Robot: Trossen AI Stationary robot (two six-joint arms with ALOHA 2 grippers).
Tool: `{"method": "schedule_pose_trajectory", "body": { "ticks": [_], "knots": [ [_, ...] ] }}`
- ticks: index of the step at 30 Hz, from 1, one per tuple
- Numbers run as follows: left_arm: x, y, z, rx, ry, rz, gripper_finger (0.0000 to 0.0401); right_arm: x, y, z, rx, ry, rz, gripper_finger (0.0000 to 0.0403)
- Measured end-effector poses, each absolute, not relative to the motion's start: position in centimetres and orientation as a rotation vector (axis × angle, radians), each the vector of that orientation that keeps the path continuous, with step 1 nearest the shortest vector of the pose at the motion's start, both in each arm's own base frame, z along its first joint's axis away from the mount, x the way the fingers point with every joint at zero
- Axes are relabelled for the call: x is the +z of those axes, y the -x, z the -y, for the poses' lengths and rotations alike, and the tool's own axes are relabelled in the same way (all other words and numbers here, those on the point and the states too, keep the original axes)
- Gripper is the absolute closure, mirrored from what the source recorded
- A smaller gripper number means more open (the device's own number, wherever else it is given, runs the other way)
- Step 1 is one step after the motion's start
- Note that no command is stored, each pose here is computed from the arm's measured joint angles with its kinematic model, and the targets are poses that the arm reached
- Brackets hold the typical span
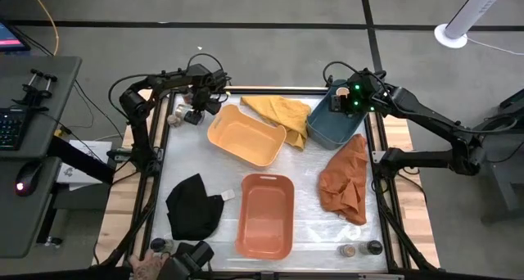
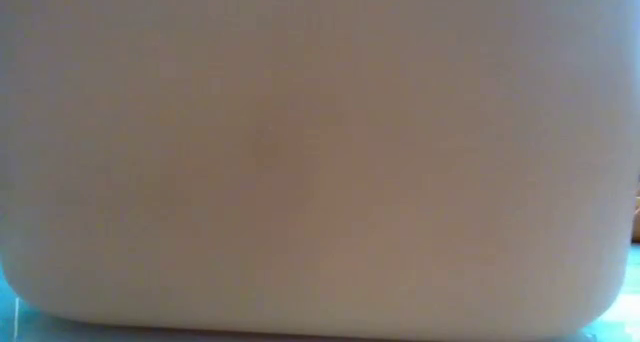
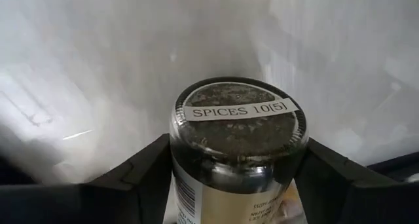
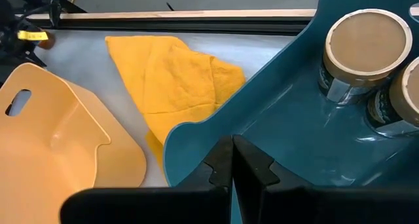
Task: Sort spices by type
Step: Put the gold seasoning bottle into the blue bin
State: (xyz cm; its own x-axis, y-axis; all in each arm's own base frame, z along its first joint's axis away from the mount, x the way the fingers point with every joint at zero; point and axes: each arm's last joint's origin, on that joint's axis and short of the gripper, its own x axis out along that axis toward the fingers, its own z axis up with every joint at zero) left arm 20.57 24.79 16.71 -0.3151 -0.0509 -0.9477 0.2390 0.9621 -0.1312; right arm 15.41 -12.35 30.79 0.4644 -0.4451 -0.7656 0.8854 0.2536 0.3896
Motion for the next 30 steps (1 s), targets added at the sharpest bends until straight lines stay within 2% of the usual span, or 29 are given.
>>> {"method": "schedule_pose_trajectory", "body": {
  "ticks": [4, 8, 12, 15, 17, 21, 26, 30],
  "knots": [
    [20.0, -20.8, -26.0, -0.142, -0.171, -1.806, 0.0171, 30.8, -15.5, 12.4, -0.973, -0.913, -0.568, 0.0403],
    [25.1, -20.9, -27.4, 0.073, -0.214, -1.681, 0.0171, 31.0, -15.6, 12.5, -0.966, -0.908, -0.543, 0.0403],
    [32.0, -21.0, -28.2, 0.375, -0.181, -1.413, 0.0171, 31.4, -15.9, 12.8, -0.946, -0.887, -0.483, 0.0403],
    [37.3, -21.0, -27.5, 0.483, -0.089, -1.07, 0.0171, 32.2, -16.5, 13.2, -0.891, -0.824, -0.402, 0.0403],
    [40.1, -20.9, -26.5, 0.436, -0.006, -0.82, 0.0171, 33.0, -17.0, 13.4, -0.821, -0.78, -0.324, 0.0403],
    [43.9, -21.1, -24.1, 0.208, 0.159, -0.402, 0.0171, 35.0, -18.0, 13.7, -0.626, -0.698, -0.146, 0.0403],
    [46.3, -22.5, -19.8, 0.019, 0.233, -0.127, 0.0171, 38.0, -19.3, 12.6, -0.293, -0.59, 0.071, 0.0394],
    [46.5, -24.5, -16.6, -0.007, 0.3, 0.09, 0.0171, 40.0, -20.3, 10.6, -0.139, -0.49, 0.226, 0.0347]
  ]
}}
